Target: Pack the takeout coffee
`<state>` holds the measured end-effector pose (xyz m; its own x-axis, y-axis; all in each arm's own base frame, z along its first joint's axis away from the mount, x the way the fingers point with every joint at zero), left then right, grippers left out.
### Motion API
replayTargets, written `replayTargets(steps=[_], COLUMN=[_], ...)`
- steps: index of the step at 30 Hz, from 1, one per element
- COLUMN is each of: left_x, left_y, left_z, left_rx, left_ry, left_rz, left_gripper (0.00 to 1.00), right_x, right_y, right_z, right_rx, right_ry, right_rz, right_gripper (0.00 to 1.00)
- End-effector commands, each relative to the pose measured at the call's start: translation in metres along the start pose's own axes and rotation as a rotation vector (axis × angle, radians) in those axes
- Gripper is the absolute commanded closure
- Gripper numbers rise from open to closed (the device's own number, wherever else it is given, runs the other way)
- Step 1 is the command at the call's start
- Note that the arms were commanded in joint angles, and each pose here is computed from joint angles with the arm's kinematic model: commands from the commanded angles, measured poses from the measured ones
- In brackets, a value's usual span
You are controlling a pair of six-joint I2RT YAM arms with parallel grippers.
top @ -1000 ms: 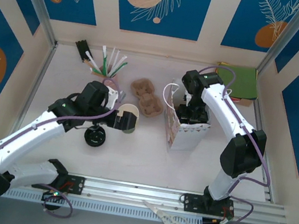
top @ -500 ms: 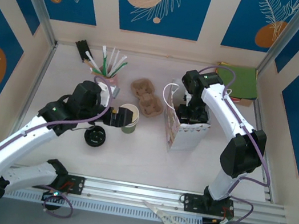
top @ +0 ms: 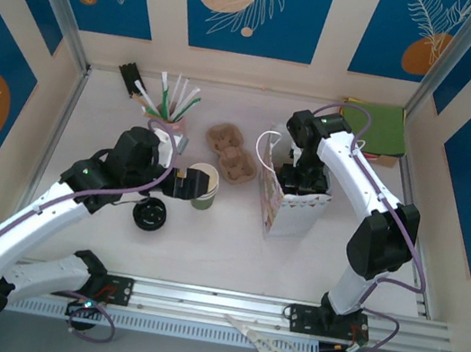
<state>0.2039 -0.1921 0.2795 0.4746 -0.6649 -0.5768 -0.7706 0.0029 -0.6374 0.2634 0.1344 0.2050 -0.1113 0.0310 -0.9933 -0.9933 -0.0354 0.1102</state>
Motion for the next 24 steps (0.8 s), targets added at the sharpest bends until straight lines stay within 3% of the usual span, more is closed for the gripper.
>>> replayTargets(steps=[1,24], left_x=[-0.0056,-0.0053], left_y=[-0.0101,-0.0091], left_z=[-0.0019,-0.0026], left_rx=[0.025,0.023], left_ry=[0.001,0.007], left_rz=[-0.046,-0.039], left_gripper=[0.00,0.00], right_x=[0.0026,0.0015], right_y=[0.0038,0.0053], right_z=[0.0024,0.0023], right_rx=[0.009,0.014], right_ry=[-0.021,-0.022], right_rz=[0.031,0.036], right_gripper=[0.35,0.35])
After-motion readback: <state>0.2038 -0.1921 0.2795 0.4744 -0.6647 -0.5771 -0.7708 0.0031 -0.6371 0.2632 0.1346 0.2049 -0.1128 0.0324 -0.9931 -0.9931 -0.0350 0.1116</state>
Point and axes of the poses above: each hand's point on the last joint's axis, 136 mm out from that joint toward the fingers, its own x axis out along the fingers, its own z axis along the line the jaws close on, y = z × x, the point moved 4 cm from there along -x, back along the fingers, and after that the axes turned 3 degrees about x, right-handed, at the moved point
